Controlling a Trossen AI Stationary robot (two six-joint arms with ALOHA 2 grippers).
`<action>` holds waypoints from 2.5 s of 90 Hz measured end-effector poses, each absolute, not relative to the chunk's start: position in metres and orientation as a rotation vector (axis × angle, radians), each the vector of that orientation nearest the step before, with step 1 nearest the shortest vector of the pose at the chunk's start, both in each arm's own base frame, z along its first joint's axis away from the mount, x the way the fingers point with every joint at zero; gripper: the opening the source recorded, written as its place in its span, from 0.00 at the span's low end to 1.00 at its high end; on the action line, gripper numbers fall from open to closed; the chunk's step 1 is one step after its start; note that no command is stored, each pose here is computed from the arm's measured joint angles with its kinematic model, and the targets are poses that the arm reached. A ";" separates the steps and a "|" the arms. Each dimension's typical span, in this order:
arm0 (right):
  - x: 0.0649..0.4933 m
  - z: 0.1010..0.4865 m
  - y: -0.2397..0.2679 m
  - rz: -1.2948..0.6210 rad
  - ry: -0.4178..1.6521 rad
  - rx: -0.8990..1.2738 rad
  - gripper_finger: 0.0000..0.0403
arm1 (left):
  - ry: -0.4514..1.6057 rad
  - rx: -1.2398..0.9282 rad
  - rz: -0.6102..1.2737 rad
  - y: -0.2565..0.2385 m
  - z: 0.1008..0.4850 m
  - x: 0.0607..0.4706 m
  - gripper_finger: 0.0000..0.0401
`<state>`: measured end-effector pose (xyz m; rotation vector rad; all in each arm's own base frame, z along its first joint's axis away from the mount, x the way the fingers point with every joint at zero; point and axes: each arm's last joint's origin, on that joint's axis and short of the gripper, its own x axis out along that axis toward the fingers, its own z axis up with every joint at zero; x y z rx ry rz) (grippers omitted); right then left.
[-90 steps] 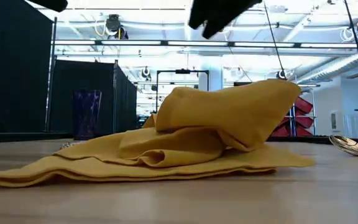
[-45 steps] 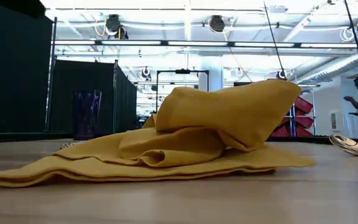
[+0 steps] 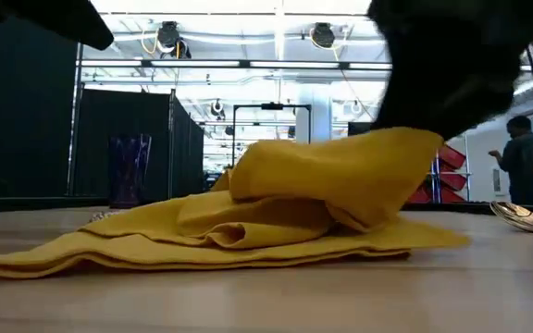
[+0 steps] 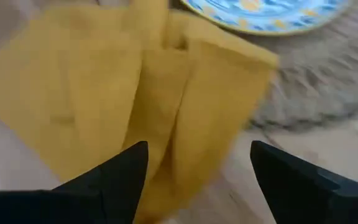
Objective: Set table place
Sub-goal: Fold the yellow table napkin
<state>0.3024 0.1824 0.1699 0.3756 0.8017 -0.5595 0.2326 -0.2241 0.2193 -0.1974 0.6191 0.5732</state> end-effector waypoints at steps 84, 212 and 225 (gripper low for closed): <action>0.305 0.221 0.161 0.155 1.145 0.174 0.67 | 0.630 -0.198 0.614 -0.211 0.211 0.242 0.00; 0.370 0.180 0.167 0.252 1.041 -0.131 0.00 | 0.615 -0.399 0.553 -0.214 0.211 0.259 0.00; 0.363 0.215 0.162 0.164 0.938 -0.097 0.00 | 0.635 -0.406 0.545 -0.215 0.211 0.258 0.00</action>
